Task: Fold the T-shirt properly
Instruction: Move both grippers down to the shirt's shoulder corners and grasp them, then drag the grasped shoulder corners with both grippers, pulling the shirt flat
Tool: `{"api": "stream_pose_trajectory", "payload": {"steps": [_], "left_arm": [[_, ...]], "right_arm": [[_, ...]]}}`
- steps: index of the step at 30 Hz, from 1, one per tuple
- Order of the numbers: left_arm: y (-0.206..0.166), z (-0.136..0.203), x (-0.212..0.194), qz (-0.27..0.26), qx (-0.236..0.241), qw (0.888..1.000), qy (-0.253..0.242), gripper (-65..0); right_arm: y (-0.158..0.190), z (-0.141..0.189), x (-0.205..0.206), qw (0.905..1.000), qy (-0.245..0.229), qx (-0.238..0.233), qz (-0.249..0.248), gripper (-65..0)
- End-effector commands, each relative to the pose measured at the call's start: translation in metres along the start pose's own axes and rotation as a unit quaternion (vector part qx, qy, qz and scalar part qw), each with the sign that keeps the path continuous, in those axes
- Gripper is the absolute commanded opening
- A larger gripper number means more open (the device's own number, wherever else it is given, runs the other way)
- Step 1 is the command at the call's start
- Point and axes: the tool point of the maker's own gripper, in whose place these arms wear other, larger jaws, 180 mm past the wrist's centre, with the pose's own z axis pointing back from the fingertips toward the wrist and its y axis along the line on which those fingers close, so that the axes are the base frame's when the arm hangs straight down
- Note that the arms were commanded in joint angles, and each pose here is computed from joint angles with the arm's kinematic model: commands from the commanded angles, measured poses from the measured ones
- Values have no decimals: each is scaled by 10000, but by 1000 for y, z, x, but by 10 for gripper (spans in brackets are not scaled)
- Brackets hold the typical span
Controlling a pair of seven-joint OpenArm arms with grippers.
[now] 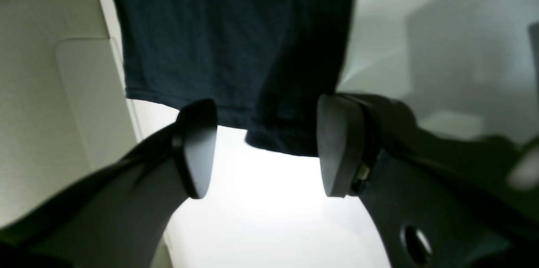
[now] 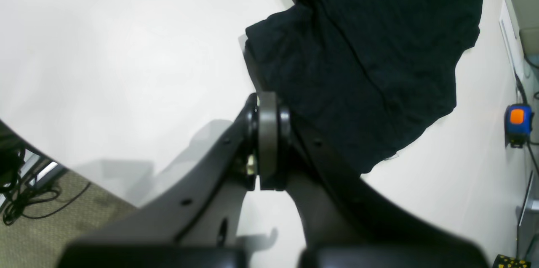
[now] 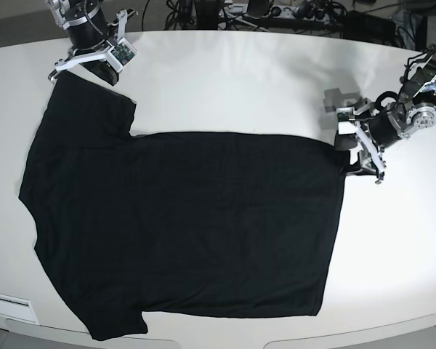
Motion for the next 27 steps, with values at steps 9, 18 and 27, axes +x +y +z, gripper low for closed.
{"api": "stream_pose_trajectory", "payload": {"steps": [9, 18, 27], "left_arm": [[-37, -19, -5, 92, -677, 9969, 381, -618], [-23, -19, -16, 266, -291, 9966, 727, -650], [-21, -19, -16, 270, -234, 9967, 729, -650]], "right_arm": [[2, -13, -22, 9997, 227, -85, 94, -633], [-20, -43, -68, 9955, 834, -405, 209, -262], [-12, -65, -80, 9951, 965, 42, -192, -392]]}}
